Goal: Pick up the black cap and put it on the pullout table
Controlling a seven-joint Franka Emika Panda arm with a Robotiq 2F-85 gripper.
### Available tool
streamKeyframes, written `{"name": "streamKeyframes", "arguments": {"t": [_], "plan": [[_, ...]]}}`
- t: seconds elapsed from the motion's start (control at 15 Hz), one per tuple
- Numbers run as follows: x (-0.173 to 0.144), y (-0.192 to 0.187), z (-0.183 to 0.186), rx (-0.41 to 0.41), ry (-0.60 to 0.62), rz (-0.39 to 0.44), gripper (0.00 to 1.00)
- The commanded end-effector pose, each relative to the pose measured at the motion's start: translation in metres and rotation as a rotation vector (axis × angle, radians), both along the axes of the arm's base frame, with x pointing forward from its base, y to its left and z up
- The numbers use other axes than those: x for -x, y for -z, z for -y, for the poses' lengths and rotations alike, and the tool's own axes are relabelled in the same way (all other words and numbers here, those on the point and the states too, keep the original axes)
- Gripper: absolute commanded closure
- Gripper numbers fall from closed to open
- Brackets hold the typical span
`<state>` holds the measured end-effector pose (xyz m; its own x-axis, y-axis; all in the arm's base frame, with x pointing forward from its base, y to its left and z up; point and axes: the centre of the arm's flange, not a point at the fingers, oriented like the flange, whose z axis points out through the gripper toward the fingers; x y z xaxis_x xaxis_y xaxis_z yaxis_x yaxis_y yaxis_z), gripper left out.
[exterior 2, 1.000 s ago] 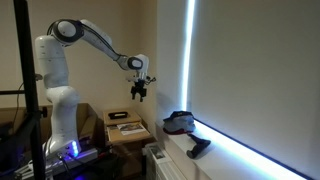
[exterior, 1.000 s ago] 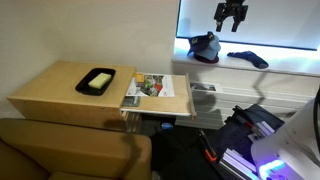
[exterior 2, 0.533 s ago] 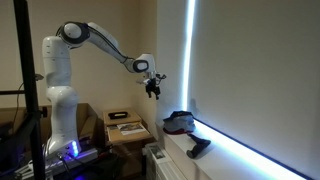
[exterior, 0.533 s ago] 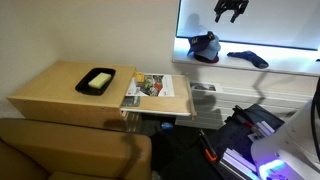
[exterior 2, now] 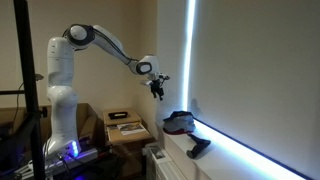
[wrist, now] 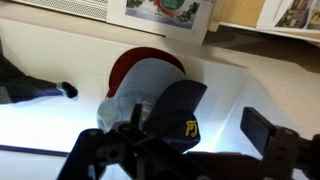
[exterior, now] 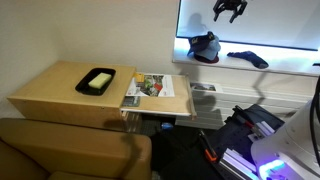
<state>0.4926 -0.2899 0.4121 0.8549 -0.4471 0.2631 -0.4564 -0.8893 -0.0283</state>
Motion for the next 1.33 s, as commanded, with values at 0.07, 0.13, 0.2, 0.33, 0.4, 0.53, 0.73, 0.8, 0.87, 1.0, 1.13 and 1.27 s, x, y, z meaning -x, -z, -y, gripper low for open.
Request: {"name": "streamKeyframes", "arguments": {"t": [0.07, 0.13, 0.2, 0.33, 0.4, 0.53, 0.73, 0.8, 0.87, 1.0, 1.13, 1.27], "plan": [[-0.052, 0.068, 0.036, -0.007, 0.255, 0.065, 0.0], [-0.059, 0.078, 0.042, -0.006, 0.301, 0.092, 0.0], [-0.067, 0.083, 0.052, -0.005, 0.345, 0.121, 0.0], [-0.078, 0.09, 0.068, 0.007, 0.414, 0.161, 0.0], [-0.084, 0.091, 0.075, 0.013, 0.438, 0.184, 0.0], [-0.092, 0.094, 0.09, 0.013, 0.479, 0.215, 0.0], [-0.081, 0.09, 0.083, 0.017, 0.474, 0.198, 0.0], [-0.084, 0.089, 0.087, 0.019, 0.483, 0.206, 0.0], [-0.085, 0.088, 0.089, 0.02, 0.487, 0.211, 0.0], [-0.092, 0.096, 0.09, 0.026, 0.496, 0.209, 0.0], [-0.108, 0.113, 0.088, 0.009, 0.505, 0.239, 0.0], [-0.125, 0.122, 0.081, -0.005, 0.533, 0.265, 0.0]]}}
